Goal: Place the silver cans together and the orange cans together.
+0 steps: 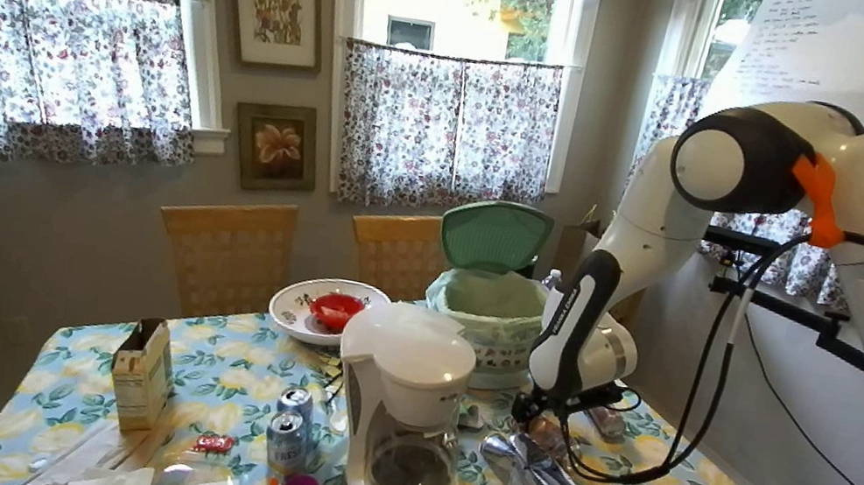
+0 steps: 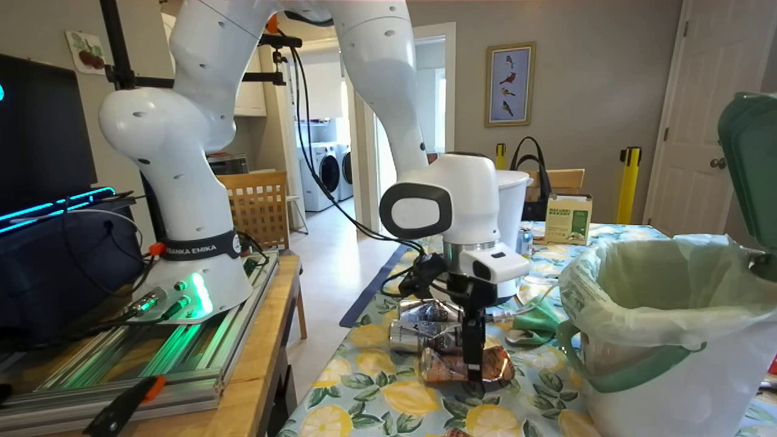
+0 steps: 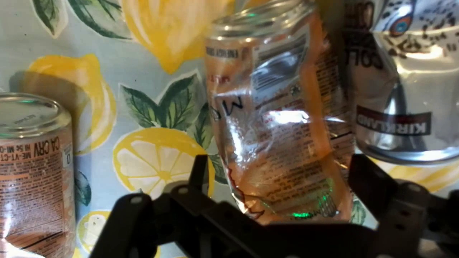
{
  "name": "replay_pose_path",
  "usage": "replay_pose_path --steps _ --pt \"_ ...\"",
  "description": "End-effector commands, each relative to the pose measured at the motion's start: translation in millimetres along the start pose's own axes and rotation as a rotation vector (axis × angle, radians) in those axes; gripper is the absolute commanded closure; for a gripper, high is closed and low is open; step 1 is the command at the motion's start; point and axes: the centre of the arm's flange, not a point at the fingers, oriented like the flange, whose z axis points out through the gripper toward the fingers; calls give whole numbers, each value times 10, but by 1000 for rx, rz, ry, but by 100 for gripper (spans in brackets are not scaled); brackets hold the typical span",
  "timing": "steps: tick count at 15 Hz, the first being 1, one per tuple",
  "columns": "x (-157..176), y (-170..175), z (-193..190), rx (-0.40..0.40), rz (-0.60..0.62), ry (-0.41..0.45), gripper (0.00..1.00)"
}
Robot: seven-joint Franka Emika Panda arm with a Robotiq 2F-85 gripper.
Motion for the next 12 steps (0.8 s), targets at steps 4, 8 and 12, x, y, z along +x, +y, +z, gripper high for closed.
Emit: replay_pose_path --steps 4,8,12 --pt "41 11 161 -6 -14 14 49" --pt "70 102 106 -16 -4 20 75" --pt "36 292 66 -35 17 15 100"
